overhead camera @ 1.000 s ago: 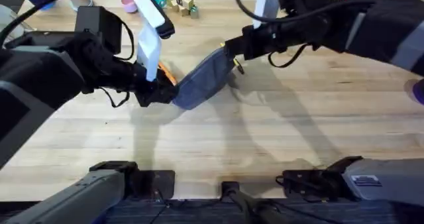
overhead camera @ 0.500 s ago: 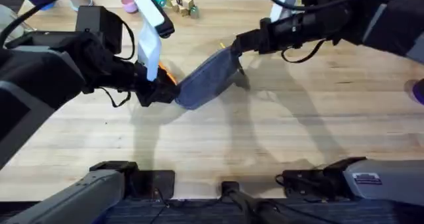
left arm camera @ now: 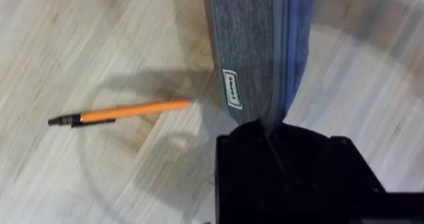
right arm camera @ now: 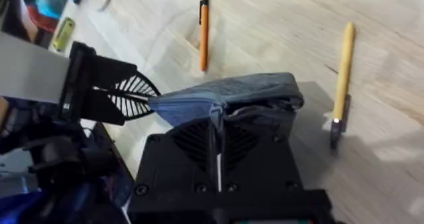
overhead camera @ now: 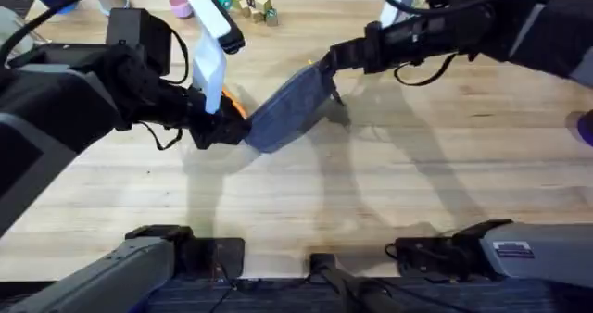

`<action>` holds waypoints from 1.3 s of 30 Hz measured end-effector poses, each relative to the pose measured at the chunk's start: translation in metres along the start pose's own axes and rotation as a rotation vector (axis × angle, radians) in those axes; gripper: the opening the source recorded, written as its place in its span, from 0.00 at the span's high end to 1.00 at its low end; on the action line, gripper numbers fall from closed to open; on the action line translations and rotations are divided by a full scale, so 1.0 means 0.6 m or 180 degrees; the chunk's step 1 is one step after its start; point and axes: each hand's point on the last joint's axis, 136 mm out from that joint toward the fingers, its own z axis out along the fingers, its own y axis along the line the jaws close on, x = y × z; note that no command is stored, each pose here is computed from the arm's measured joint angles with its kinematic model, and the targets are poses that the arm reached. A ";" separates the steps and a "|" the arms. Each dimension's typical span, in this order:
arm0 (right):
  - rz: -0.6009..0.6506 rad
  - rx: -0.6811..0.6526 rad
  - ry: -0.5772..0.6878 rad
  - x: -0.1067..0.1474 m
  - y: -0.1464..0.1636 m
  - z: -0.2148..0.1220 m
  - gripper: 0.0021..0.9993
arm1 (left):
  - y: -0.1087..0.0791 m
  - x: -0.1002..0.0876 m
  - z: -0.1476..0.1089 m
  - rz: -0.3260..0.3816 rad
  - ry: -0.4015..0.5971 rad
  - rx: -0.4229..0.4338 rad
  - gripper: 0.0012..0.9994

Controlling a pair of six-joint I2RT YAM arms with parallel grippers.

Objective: Unzip the bag, pick up the pens from the table one at a time and place them inside, then zip the bag closed.

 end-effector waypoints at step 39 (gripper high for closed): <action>-0.1713 0.0085 -0.0134 0.012 0.184 0.109 0.97 | 0.018 0.034 -0.002 -0.0058 0.0313 -0.0205 0.96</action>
